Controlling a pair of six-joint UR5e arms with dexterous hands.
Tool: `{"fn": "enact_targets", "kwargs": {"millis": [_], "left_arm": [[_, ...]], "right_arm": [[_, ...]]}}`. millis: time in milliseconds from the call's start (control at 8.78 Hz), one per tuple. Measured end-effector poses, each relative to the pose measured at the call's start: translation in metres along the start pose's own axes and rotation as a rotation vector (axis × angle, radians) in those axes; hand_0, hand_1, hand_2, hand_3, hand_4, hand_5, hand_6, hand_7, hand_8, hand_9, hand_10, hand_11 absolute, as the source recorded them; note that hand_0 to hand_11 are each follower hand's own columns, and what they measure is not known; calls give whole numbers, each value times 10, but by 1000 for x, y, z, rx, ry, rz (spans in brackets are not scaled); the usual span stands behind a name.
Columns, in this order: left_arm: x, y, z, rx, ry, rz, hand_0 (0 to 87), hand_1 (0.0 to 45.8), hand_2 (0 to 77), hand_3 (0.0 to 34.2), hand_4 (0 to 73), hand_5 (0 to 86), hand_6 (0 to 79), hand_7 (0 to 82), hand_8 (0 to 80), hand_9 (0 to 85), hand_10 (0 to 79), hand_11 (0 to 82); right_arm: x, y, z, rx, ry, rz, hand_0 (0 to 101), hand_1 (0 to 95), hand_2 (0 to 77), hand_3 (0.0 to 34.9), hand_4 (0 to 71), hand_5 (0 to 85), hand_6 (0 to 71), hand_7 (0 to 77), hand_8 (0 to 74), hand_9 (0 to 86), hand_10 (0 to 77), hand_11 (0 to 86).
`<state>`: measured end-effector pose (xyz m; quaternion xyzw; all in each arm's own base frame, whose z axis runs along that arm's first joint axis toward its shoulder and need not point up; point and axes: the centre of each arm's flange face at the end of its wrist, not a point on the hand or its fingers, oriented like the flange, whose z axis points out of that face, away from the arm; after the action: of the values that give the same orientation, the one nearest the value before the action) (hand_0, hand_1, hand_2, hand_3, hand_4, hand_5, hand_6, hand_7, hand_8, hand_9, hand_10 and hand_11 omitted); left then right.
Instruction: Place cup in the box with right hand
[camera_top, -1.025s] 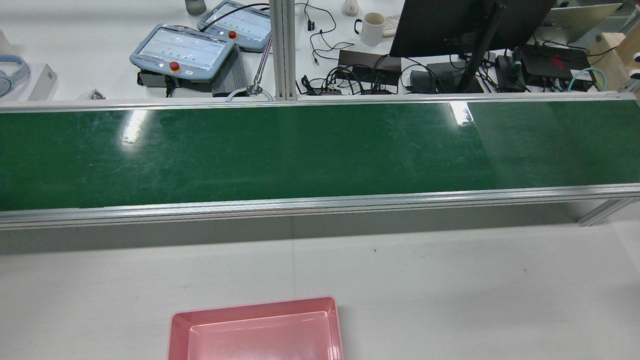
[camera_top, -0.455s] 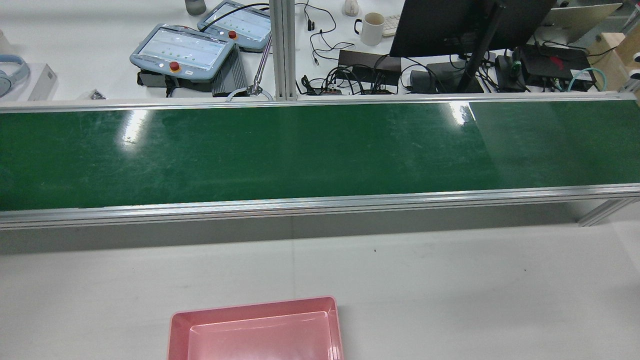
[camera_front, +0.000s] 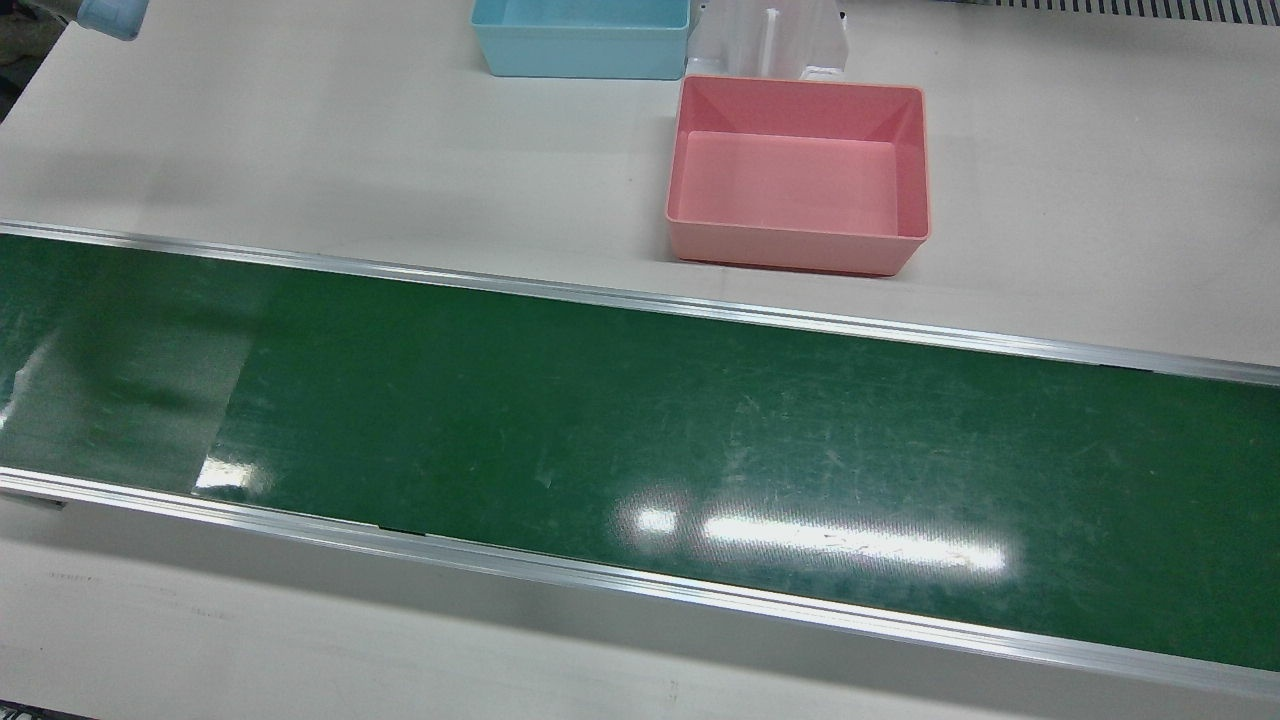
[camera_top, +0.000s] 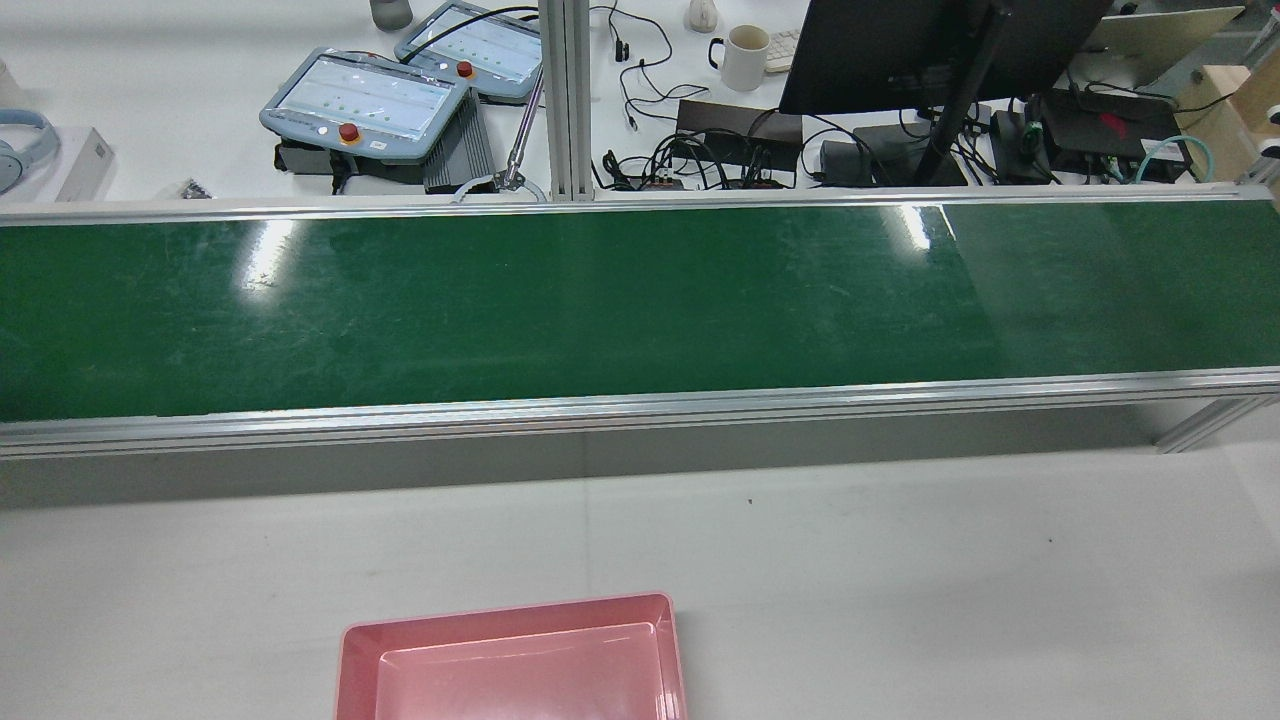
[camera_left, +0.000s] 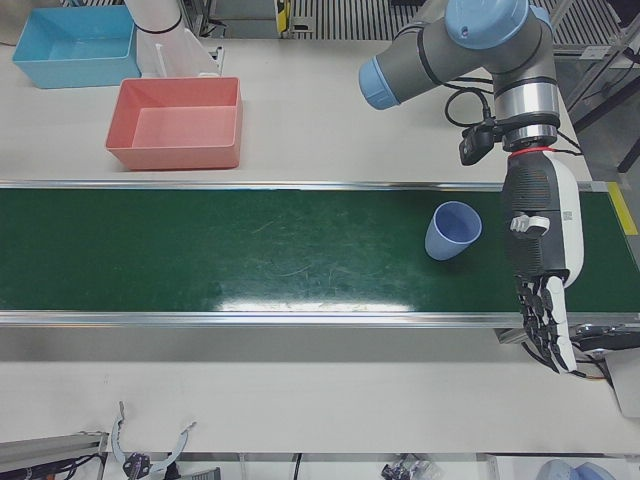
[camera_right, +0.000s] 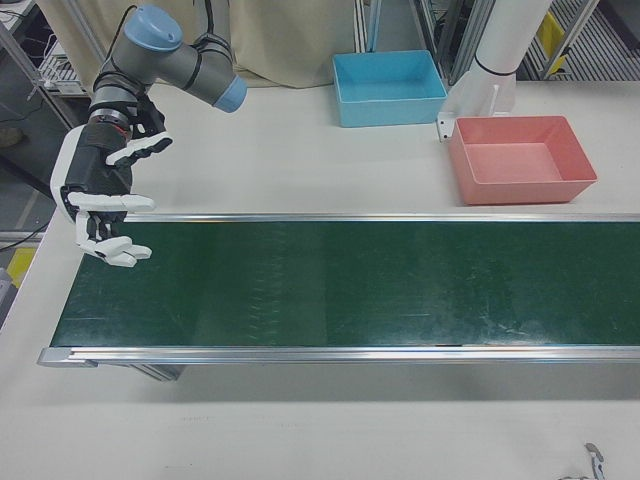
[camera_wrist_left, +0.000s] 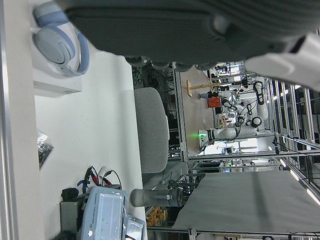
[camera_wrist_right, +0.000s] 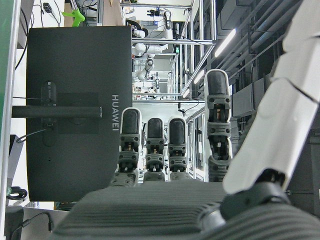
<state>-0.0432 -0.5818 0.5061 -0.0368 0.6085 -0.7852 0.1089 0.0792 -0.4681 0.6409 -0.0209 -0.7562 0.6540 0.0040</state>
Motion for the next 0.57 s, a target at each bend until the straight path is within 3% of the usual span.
{"fn": "enact_targets", "kwargs": {"millis": [569], "left_arm": [[0,0,0,1,0,0,0,5,5,0,0,0,0,0,0,5,0,0]], "right_arm": [[0,1,1,-2,1,0,499,115,49,0,518,49,136,507,185,300,235,338]]}}
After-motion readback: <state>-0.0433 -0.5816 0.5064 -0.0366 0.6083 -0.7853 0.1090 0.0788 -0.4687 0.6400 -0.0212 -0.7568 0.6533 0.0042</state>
